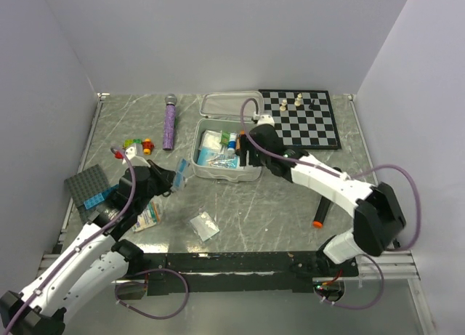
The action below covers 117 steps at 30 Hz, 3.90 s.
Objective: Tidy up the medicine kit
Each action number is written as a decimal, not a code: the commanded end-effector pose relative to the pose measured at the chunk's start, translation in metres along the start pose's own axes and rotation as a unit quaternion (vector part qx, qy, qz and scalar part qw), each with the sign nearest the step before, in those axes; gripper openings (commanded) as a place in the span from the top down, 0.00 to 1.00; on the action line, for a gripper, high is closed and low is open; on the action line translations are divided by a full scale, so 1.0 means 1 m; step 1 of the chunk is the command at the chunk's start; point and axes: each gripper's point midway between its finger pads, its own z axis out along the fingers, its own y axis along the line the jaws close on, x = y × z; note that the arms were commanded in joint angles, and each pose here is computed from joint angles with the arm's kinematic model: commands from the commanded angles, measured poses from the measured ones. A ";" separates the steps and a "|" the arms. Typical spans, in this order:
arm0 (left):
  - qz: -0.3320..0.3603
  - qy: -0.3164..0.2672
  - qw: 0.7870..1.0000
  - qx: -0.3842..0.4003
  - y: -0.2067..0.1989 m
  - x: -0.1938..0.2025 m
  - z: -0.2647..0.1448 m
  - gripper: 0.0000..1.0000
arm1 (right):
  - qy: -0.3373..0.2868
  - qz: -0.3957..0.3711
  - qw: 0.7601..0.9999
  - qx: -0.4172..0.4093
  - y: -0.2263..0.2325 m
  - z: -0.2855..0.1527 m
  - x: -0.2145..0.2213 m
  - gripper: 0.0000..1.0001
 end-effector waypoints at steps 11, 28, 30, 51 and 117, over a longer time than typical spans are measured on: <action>0.020 -0.049 0.993 0.104 -0.061 -0.045 -0.020 0.99 | 0.067 -0.014 0.998 -0.014 0.016 0.056 0.013 0.28; 0.047 -0.048 0.988 0.138 -0.080 -0.049 -0.017 0.99 | 0.124 -0.071 0.986 -0.085 0.027 0.029 0.081 0.31; 0.047 -0.046 0.989 0.135 -0.078 -0.047 -0.017 0.99 | 0.128 -0.078 0.985 -0.091 0.028 0.024 0.087 0.31; 0.033 -0.038 0.989 0.141 -0.072 -0.039 -0.022 0.99 | 0.191 -0.091 0.965 -0.154 0.028 -0.021 0.157 0.33; 0.391 0.252 0.655 0.596 -0.153 0.128 -0.015 0.99 | -0.073 0.001 0.991 -0.110 -0.020 -0.128 0.056 0.18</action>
